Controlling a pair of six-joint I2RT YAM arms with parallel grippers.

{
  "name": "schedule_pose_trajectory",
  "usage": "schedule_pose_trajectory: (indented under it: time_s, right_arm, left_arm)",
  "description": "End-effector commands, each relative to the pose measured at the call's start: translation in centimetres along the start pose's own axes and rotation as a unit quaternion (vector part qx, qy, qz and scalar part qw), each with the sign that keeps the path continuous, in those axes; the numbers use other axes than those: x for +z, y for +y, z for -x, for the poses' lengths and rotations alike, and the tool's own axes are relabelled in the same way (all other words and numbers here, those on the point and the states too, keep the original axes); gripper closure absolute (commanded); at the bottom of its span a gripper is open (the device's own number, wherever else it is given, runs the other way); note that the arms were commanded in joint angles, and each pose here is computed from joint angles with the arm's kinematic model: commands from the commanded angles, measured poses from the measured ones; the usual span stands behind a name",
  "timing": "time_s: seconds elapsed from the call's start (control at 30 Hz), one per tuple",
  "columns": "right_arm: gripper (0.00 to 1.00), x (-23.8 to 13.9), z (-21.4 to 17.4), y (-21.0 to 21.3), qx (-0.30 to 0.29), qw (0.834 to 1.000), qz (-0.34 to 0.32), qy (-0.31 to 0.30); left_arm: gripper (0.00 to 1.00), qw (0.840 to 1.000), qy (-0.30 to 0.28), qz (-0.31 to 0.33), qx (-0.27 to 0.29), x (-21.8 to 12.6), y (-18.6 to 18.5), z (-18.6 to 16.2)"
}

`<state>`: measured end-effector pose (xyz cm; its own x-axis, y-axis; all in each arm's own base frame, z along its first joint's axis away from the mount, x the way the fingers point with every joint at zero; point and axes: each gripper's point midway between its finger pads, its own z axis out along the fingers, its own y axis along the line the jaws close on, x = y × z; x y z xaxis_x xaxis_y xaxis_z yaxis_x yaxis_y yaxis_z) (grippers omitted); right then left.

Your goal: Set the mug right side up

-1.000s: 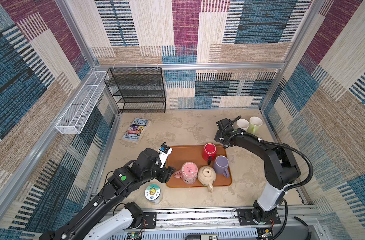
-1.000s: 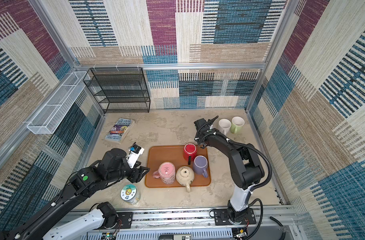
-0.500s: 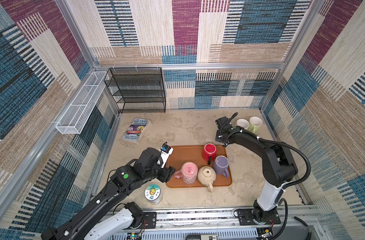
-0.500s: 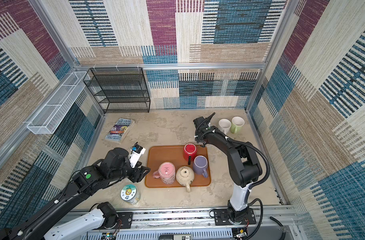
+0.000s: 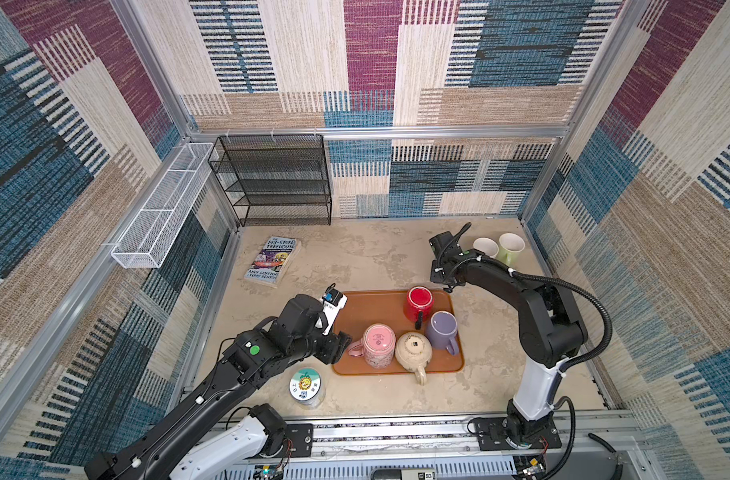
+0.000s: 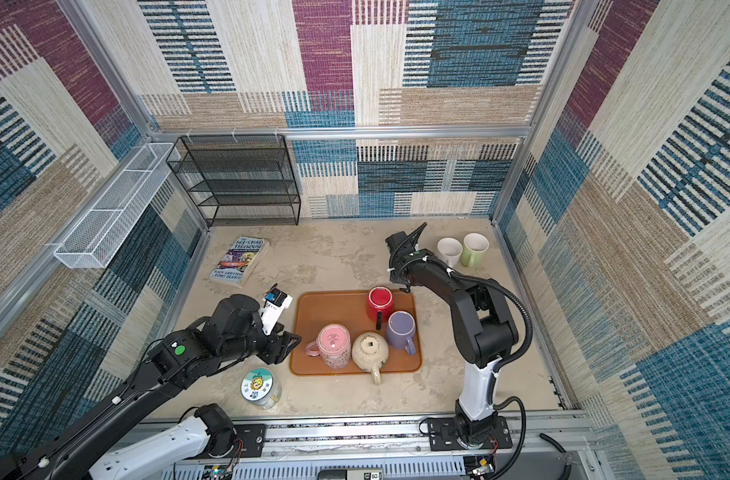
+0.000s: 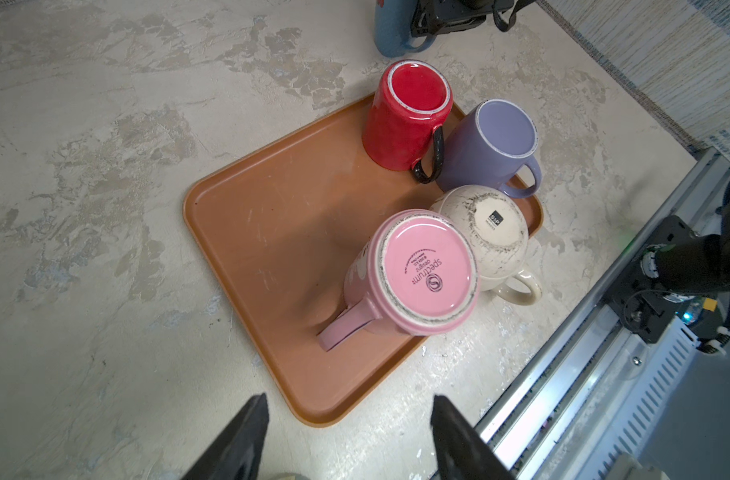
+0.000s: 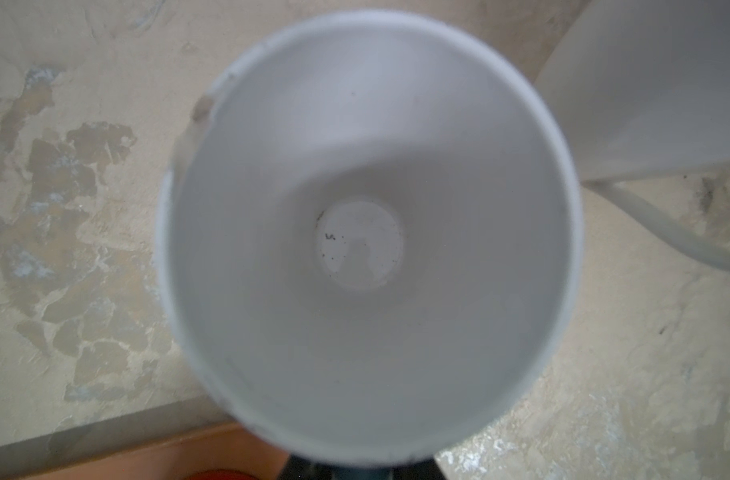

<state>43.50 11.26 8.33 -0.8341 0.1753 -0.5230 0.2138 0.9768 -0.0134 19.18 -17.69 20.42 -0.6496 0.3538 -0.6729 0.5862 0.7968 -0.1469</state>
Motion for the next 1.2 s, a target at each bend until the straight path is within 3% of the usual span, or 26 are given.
schedule_pose_trajectory:
  time_s: [0.0, 0.3, 0.8, 1.17]
  right_arm:
    - [0.85, -0.3, 0.8, 0.2, -0.013, 1.000, 0.006, -0.012]
    - [1.00, -0.1, 1.5, -1.5, -0.017, 1.000, -0.001, -0.018]
    - [1.00, 0.1, 6.2, -4.1, -0.057, 0.996, 0.018, -0.061]
    - [1.00, 1.6, 5.6, -4.7, -0.080, 0.996, -0.004, -0.047]
  left_arm:
    - [0.33, 1.000, -0.004, 0.003, 0.004, 0.1, 0.1, 0.4]
    - [0.33, 1.000, 0.000, 0.002, 0.001, 0.3, 0.1, 0.3]
    - [0.33, 1.000, 0.010, 0.006, 0.001, 0.8, 0.3, 0.2]
    - [0.33, 1.000, 0.017, 0.010, 0.001, 1.2, 0.5, 0.0]
